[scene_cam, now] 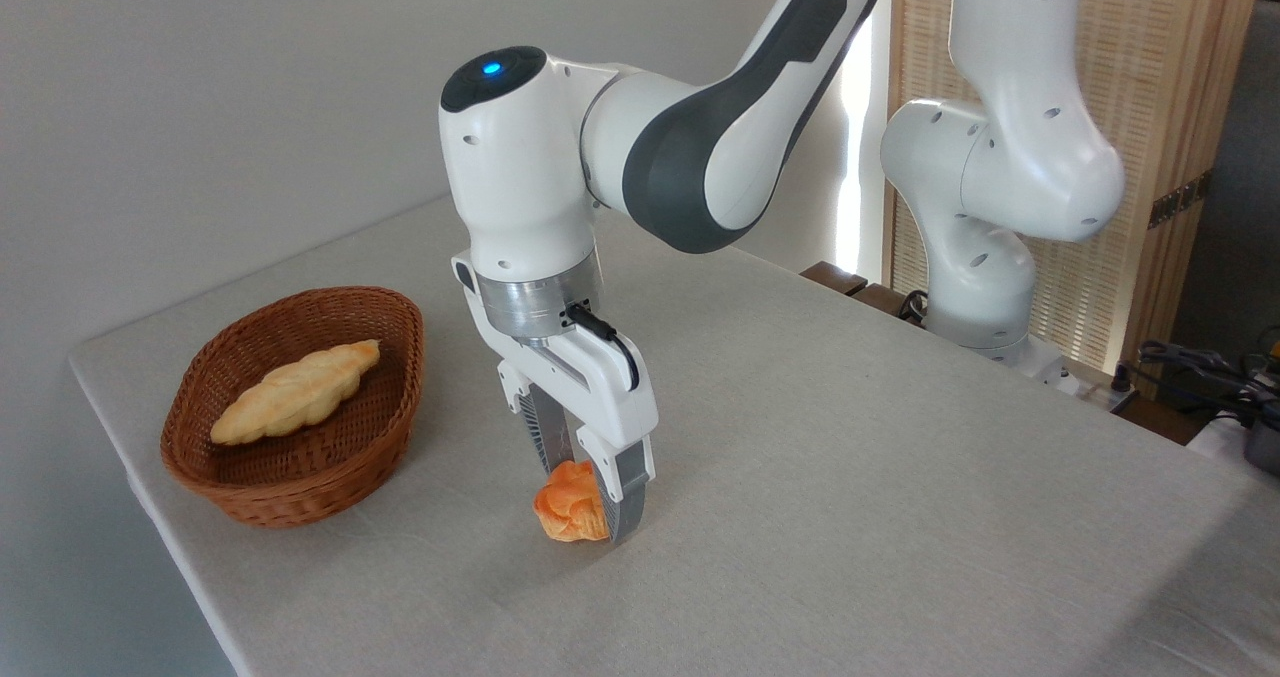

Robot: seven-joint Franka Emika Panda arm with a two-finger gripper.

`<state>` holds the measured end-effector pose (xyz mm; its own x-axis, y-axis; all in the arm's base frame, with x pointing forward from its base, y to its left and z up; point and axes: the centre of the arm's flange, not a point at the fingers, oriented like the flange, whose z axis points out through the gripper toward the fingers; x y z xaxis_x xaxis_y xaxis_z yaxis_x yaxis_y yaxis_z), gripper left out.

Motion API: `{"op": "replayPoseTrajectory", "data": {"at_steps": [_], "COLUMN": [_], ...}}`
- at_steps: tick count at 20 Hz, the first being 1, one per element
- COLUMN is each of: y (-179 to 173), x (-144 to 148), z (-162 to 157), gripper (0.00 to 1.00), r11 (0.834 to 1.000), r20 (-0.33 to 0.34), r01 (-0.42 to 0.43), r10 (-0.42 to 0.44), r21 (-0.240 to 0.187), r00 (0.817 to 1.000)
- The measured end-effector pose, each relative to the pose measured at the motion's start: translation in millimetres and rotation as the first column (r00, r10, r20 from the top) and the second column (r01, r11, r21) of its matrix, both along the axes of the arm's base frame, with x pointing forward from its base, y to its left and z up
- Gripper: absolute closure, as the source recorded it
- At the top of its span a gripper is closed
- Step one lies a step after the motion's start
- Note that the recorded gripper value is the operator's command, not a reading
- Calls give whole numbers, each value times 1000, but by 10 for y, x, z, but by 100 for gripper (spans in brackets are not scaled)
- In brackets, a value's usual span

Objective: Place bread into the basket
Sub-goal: 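Close the gripper on the orange bread bun, then lift the orange bun and carry it over the wicker basket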

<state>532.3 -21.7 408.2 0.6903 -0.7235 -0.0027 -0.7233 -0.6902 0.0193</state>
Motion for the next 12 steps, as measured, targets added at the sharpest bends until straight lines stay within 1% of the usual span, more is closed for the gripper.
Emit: {"op": "replayPoseTrajectory", "data": {"at_steps": [9, 12], "y": [-21, -47], "x": [3, 21], "z": [-1, 45], "gripper": [72, 72], "r11": [1000, 1000], "r20": [0, 2], "r01": [7, 13], "r10": [-7, -13], "r21": [0, 0], "r00": [1000, 1000]}}
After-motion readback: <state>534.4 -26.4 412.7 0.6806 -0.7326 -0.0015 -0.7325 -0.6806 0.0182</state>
